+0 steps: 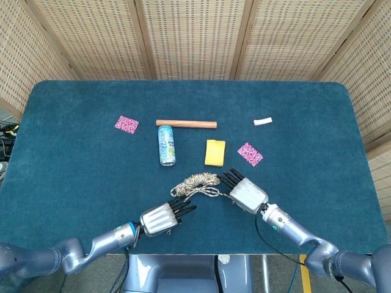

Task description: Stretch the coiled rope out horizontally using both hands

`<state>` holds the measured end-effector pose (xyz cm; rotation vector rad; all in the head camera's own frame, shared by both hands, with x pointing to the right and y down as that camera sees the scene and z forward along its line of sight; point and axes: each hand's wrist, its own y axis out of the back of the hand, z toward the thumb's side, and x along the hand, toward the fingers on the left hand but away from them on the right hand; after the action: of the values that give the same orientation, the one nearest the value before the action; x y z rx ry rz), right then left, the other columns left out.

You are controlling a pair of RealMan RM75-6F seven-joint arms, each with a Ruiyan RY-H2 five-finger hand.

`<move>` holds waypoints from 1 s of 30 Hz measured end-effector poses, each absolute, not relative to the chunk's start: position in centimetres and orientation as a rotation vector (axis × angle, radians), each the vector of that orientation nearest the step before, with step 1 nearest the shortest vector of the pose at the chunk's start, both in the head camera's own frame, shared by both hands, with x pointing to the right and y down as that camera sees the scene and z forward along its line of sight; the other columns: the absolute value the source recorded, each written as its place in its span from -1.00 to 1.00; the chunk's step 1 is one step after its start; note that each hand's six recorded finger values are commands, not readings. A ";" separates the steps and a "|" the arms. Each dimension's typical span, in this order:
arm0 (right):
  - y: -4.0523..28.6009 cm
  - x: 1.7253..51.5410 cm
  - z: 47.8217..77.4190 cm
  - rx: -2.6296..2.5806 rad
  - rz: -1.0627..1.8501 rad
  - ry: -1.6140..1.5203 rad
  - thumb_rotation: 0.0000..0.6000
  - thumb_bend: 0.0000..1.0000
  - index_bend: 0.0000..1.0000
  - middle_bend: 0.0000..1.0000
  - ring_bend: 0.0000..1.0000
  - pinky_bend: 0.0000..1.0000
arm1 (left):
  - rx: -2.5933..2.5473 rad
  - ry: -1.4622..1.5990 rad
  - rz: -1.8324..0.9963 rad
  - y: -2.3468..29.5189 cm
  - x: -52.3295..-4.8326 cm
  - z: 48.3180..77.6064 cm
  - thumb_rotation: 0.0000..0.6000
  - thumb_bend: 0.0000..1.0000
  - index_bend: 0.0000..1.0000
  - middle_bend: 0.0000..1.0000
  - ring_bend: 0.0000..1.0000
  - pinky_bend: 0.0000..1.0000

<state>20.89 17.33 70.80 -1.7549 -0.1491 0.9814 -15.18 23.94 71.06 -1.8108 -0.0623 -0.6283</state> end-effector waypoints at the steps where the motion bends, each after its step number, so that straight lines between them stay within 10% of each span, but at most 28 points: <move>1: 17.4 20.9 70.8 -1.755 0.982 -0.149 1.00 -0.11 0.27 -0.94 -1.00 -1.00 | -1.810 -0.062 -0.629 24.0 -15.2 71.1 1.00 -0.15 0.14 -1.00 -1.00 -1.00; 30: 14.9 22.9 69.4 -1.705 1.027 -0.258 1.00 -0.11 0.28 -0.93 -1.00 -1.00 | -1.741 0.093 -0.780 18.9 -23.2 69.9 1.00 -0.12 0.39 -1.00 -1.00 -1.00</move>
<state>22.91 14.87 69.42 -1.7046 -0.2576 1.0272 -23.22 18.94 69.91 -1.7407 0.0930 -0.7796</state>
